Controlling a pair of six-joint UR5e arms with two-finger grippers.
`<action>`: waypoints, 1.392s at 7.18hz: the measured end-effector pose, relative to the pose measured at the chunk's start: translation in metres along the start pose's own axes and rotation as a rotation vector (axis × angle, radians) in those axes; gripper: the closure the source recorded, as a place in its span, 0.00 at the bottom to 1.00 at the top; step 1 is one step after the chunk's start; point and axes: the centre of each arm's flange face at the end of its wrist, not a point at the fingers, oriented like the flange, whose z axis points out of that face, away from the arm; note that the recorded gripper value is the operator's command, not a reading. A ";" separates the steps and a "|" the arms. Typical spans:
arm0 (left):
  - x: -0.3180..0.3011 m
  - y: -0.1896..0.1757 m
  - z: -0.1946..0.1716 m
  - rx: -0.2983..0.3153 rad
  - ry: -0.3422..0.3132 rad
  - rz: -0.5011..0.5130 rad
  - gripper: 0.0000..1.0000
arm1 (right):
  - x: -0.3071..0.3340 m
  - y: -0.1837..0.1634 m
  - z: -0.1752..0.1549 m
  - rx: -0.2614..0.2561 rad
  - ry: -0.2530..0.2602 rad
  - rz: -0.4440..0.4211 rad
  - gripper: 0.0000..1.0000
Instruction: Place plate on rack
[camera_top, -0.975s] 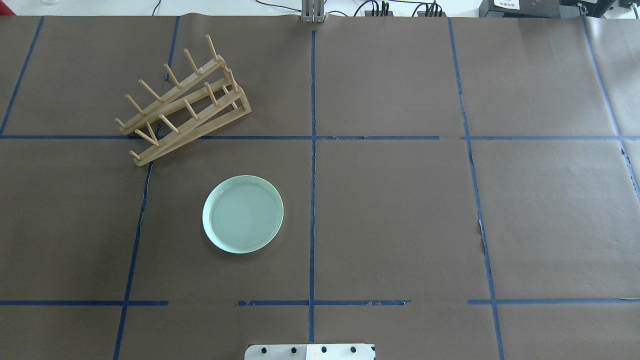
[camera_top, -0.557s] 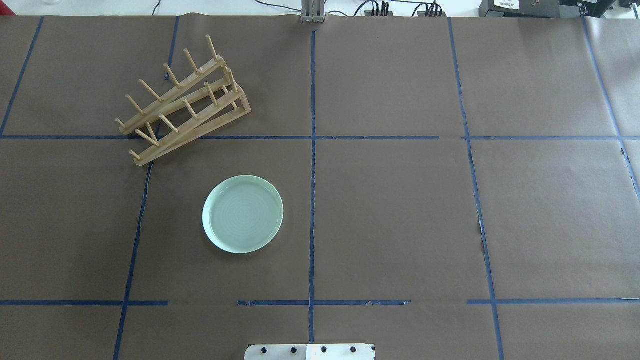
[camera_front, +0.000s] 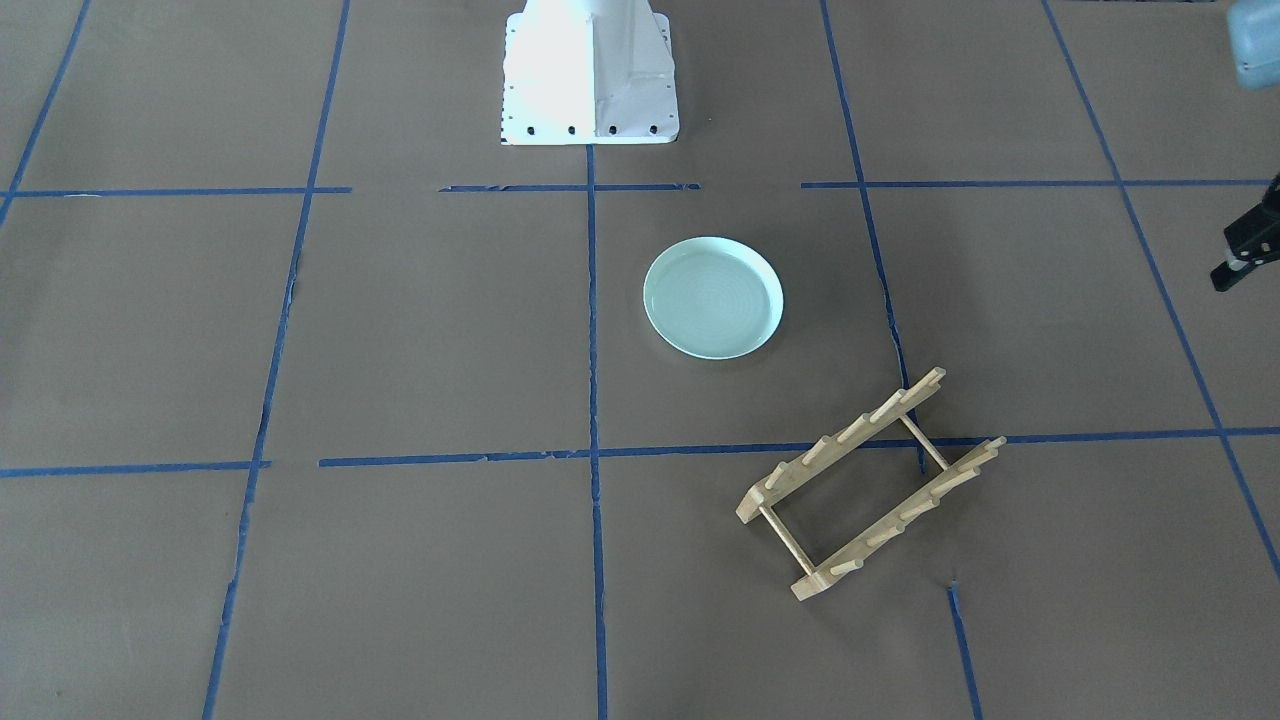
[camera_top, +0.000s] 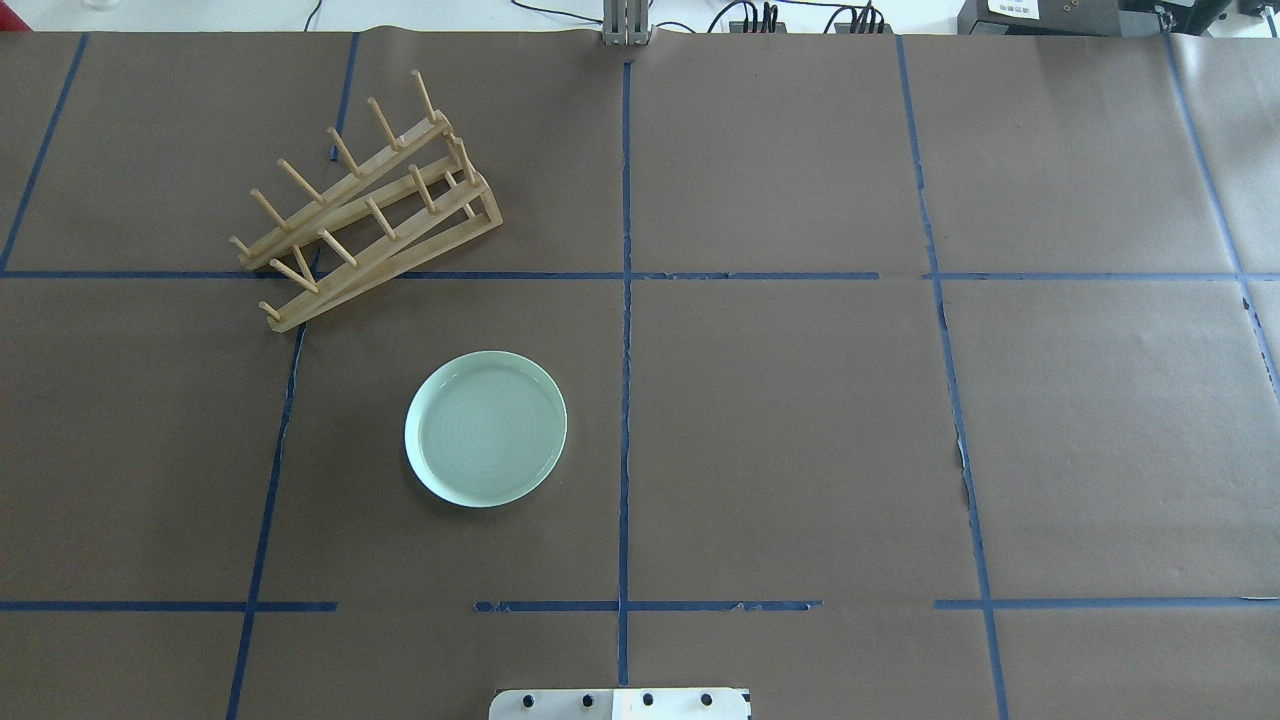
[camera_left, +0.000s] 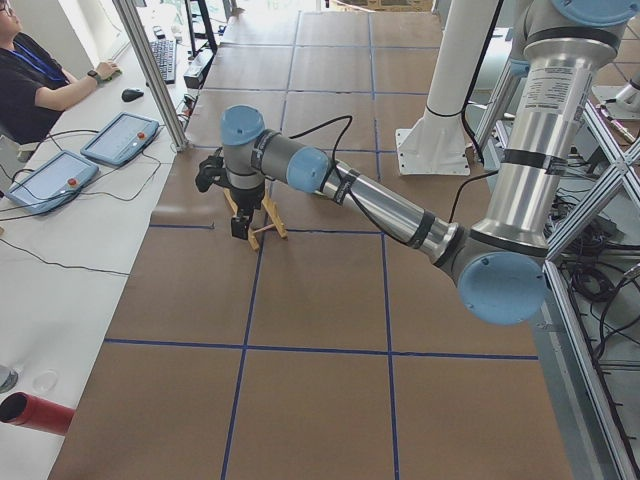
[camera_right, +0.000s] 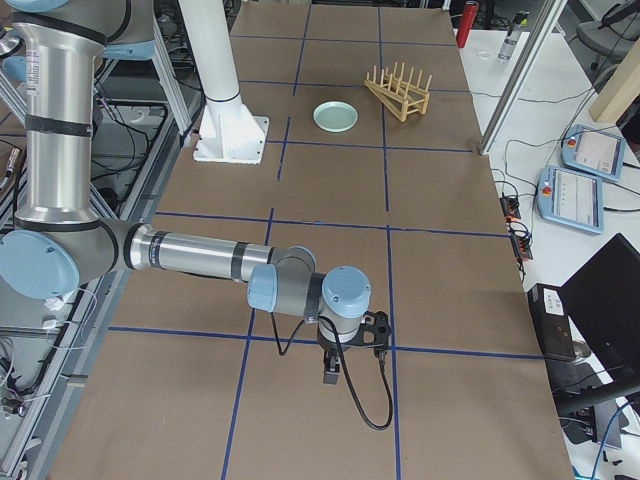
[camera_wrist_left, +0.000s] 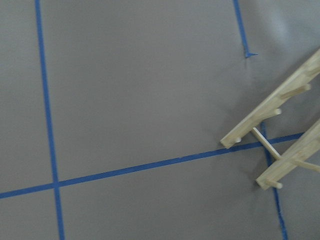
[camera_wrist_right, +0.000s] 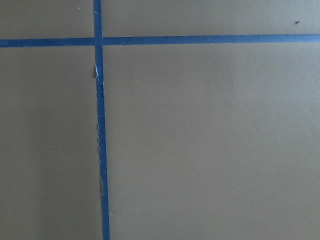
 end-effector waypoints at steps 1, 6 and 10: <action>0.064 -0.013 0.007 0.015 0.003 -0.065 0.00 | 0.000 0.000 0.000 0.000 0.000 0.000 0.00; 0.366 -0.031 0.108 -0.046 -0.004 -0.425 0.00 | 0.000 0.000 0.000 0.001 0.000 -0.001 0.00; 0.504 -0.006 0.219 -0.159 -0.203 -0.517 0.02 | -0.001 0.000 0.000 0.001 0.000 -0.002 0.00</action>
